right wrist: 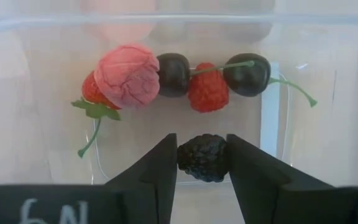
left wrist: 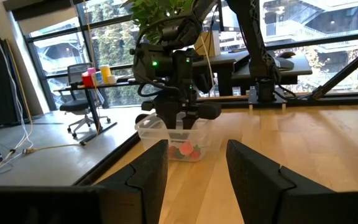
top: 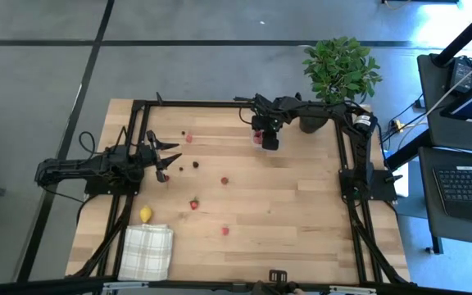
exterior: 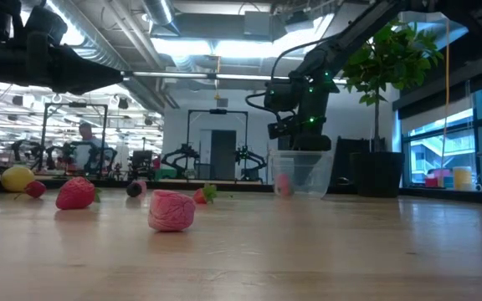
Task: Pick and placing Produce into tupperware
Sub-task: Put the right blackberry into the transparent bin, then put the top strawberry into the transparent bin
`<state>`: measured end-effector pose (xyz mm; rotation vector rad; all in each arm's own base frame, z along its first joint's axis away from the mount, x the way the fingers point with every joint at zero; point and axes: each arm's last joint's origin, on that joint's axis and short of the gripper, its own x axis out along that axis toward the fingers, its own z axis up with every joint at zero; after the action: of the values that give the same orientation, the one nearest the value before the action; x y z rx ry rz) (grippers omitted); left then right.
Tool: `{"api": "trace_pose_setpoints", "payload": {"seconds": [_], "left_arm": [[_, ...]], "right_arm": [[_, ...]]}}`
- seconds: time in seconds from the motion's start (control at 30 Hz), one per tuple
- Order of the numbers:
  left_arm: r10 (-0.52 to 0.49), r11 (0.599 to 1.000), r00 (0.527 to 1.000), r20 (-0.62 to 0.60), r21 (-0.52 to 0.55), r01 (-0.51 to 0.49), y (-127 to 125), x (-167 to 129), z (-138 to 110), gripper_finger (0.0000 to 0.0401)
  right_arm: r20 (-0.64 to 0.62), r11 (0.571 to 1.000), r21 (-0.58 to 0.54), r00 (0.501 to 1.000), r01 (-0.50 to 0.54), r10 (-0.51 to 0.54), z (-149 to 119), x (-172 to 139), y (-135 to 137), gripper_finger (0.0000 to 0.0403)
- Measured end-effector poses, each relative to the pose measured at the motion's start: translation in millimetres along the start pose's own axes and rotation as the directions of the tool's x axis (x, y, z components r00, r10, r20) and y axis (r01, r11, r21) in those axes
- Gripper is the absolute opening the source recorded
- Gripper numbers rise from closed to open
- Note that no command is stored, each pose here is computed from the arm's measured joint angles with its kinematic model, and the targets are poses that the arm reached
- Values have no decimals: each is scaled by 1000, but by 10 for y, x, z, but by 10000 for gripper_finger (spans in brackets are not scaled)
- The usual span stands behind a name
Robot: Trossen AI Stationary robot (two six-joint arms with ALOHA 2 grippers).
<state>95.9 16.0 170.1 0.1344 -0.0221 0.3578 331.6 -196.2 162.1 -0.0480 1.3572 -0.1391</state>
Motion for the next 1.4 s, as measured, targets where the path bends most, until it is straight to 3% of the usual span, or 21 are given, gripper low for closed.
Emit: {"api": "trace_pose_setpoints", "payload": {"seconds": [0.83, 1.03, 1.27, 1.4], "left_arm": [[-1, 1000, 1000, 0, 0, 1, 0, 0, 0, 157], [0, 1000, 1000, -1, 0, 0, 0, 0, -1, 157], [0, 1000, 1000, 0, 0, 0, 0, 0, 0, 157], [0, 1000, 1000, 0, 0, 0, 0, 0, 0, 157]], "right_arm": [[6, 998, 65, 1000, 3, -4, -4, -67, 2, 148], [47, 997, 79, 999, 20, -24, 55, -361, -20, 148], [161, 989, 143, 985, 38, -61, 123, -966, 34, 148], [307, 985, 145, 951, -89, 41, 135, -1323, 230, 148]]}}
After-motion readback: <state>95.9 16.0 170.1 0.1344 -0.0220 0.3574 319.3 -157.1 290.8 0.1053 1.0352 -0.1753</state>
